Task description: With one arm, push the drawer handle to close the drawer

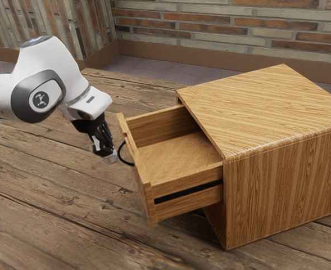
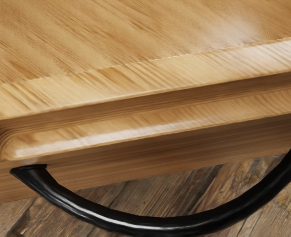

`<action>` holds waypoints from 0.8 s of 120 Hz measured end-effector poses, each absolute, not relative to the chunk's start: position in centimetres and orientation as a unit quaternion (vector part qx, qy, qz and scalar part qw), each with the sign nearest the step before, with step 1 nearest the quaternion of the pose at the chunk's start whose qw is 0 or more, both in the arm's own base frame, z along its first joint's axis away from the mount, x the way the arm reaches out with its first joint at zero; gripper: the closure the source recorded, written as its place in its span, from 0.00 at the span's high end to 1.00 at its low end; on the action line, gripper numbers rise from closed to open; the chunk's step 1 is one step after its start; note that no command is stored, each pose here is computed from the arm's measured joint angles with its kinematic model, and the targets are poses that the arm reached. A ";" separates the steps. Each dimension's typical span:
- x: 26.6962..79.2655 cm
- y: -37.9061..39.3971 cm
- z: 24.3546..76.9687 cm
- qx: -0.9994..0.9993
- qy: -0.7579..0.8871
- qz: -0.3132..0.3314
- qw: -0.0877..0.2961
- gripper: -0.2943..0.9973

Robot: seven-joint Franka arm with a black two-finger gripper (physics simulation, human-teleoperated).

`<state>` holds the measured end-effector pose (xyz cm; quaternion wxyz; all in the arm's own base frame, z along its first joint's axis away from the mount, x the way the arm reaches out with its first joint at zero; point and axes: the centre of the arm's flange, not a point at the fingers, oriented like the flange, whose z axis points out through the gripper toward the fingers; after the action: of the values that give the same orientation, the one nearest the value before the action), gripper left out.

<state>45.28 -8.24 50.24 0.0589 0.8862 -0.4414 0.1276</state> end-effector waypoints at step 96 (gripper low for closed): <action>58.1 -21.1 49.7 0.857 -0.496 0.134 0.045 0.16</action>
<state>58.09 -21.14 49.66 0.0446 0.8567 -0.4960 0.1343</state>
